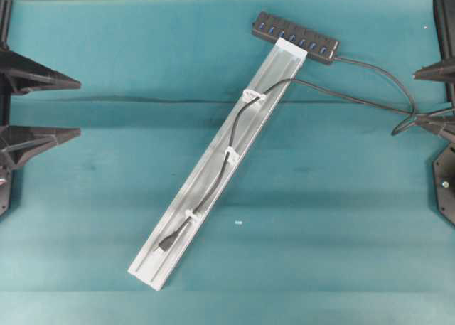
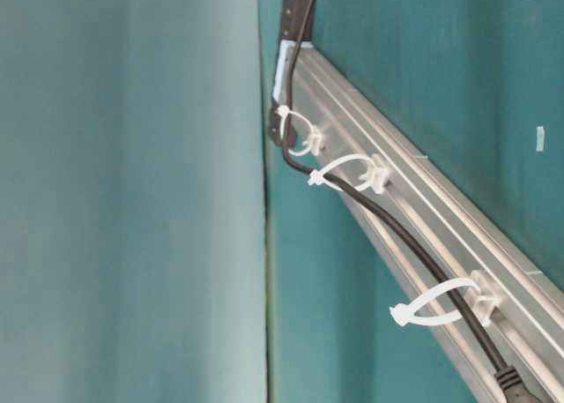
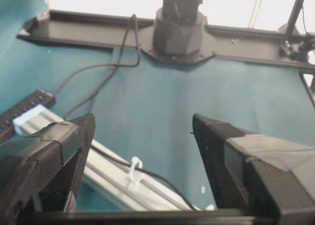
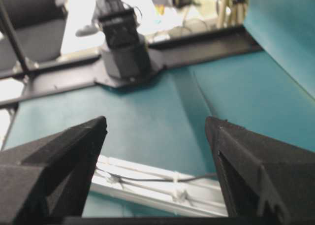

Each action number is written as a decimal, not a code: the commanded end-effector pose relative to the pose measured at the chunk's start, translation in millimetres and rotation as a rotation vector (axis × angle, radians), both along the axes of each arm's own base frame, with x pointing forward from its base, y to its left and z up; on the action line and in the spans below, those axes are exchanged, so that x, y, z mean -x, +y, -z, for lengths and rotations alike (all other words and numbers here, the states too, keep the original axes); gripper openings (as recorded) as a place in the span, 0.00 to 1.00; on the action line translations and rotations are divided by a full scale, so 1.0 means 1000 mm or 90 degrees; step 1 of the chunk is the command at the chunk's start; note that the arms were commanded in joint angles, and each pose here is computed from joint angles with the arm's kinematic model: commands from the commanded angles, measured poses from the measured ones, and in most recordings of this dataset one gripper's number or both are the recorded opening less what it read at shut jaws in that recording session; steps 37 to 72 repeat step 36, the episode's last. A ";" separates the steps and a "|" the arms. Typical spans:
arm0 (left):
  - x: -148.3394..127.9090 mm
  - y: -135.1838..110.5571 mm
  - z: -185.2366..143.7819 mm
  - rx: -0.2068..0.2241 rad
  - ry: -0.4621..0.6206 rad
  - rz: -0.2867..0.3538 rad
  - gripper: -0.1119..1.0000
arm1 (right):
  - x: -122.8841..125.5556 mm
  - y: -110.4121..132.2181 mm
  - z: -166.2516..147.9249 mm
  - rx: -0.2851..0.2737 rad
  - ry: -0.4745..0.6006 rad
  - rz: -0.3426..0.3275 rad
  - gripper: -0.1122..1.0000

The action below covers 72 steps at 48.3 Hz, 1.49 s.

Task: Pass the USB cable through three rings with both arms.

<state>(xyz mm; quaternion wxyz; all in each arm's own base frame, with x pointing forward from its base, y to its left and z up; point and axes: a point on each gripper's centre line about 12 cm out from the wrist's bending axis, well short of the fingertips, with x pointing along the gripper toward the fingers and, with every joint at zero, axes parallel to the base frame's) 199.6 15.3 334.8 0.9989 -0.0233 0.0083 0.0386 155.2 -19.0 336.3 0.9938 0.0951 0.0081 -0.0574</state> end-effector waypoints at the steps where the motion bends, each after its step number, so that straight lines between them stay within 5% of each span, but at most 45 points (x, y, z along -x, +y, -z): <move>1: 0.000 0.001 -0.005 -0.004 -0.010 -0.002 0.88 | -0.002 0.000 0.003 -0.013 -0.005 -0.002 0.87; 72: 0.005 0.000 -0.008 -0.008 -0.022 -0.001 0.88 | -0.004 0.000 0.011 -0.015 0.007 -0.002 0.87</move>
